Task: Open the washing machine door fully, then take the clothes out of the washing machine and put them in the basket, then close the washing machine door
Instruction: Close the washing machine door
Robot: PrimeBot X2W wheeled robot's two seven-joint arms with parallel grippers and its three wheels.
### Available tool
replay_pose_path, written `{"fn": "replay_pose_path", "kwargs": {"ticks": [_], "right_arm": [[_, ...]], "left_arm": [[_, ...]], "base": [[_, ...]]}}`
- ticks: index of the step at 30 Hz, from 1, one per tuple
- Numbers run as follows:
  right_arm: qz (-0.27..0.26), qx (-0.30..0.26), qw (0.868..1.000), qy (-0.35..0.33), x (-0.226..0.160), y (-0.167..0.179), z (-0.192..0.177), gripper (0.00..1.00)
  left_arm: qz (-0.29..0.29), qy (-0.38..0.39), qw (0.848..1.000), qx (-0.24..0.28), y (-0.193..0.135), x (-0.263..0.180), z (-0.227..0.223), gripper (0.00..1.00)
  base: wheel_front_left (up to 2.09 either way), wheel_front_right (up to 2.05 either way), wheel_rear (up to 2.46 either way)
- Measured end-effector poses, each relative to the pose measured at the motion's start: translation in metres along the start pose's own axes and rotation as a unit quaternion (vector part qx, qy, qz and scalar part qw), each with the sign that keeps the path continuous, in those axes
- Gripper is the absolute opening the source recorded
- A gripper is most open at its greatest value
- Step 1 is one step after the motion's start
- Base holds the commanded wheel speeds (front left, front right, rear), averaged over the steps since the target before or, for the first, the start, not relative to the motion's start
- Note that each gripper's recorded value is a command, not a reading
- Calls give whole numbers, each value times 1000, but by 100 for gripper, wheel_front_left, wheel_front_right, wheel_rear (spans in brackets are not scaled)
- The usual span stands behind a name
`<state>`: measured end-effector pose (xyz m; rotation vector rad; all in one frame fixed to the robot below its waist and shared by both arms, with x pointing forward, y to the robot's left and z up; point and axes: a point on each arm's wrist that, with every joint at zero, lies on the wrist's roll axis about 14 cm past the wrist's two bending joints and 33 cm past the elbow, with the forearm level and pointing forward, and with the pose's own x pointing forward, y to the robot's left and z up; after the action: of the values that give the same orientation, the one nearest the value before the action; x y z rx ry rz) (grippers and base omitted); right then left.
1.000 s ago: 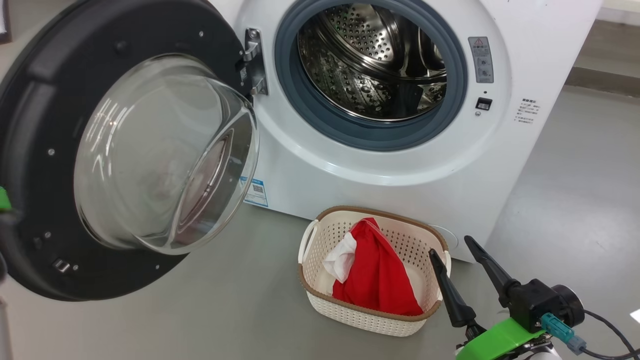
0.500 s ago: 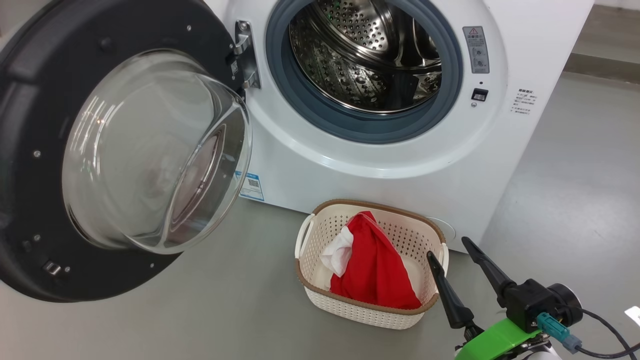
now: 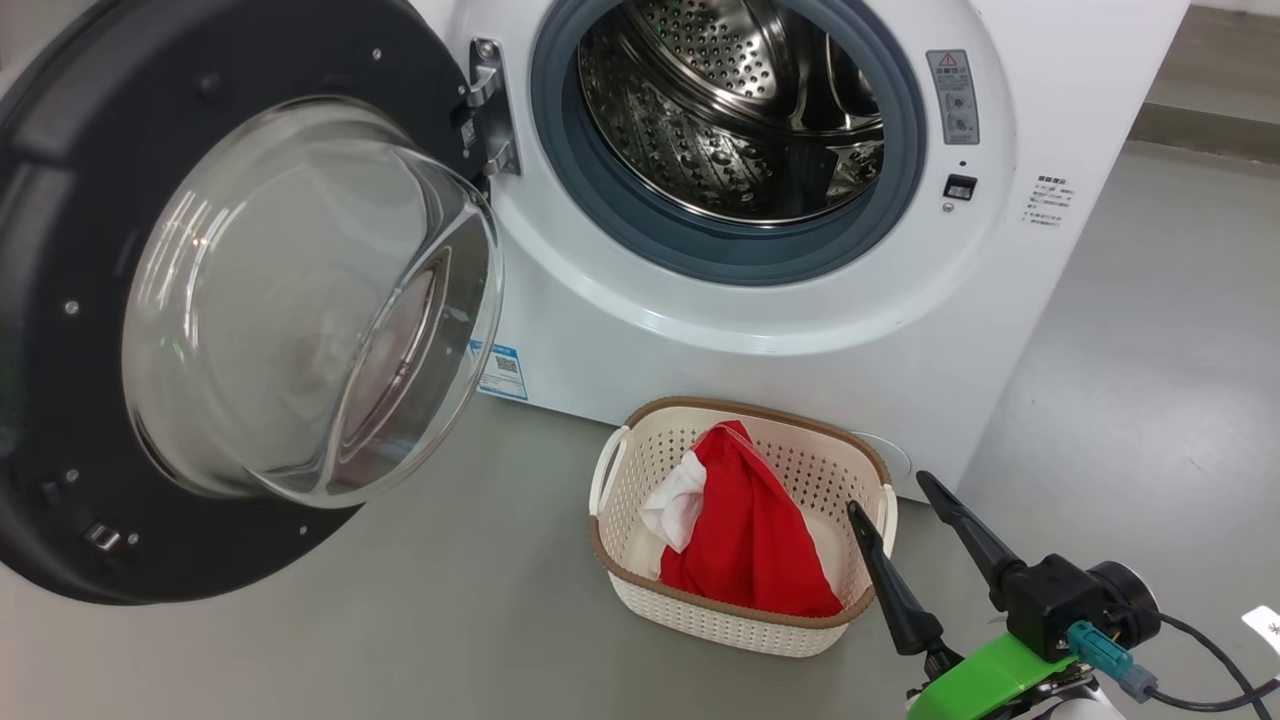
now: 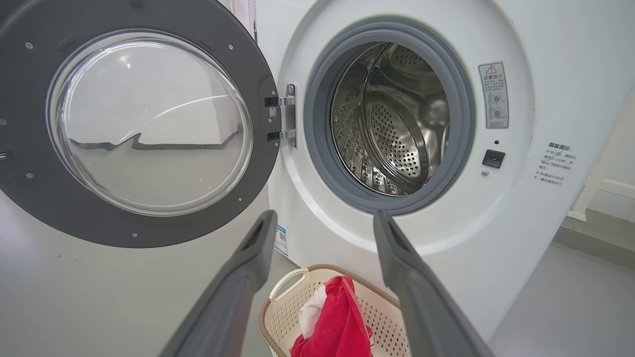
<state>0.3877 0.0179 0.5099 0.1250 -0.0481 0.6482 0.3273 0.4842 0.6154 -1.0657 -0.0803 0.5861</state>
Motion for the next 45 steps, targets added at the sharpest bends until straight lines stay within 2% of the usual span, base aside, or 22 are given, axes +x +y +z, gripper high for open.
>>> {"fn": "replay_pose_path", "kwargs": {"ticks": [10,16,21,25,35,45], "right_arm": [[-2,-2,1000,3,-3,-3,-2,100],[1,-2,1000,4,-3,-1,-2,100],[3,0,1000,2,-1,0,-1,100],[2,5,1000,0,-1,2,0,100],[-5,7,1000,-7,-2,1,5,100],[-6,8,1000,-7,-2,2,5,100]], "left_arm": [[-12,49,999,5,0,5,-23,0],[-48,73,996,-10,-14,2,-30,0],[-72,87,993,-43,-18,-2,-36,0],[-81,101,991,-44,-19,-7,-43,0],[-111,138,982,-70,-27,-20,-65,0],[-151,177,965,-122,-48,-39,-93,0]], "base": [[0,0,0],[0,0,0],[0,0,0],[0,0,0],[0,0,0],[0,0,0]]}}
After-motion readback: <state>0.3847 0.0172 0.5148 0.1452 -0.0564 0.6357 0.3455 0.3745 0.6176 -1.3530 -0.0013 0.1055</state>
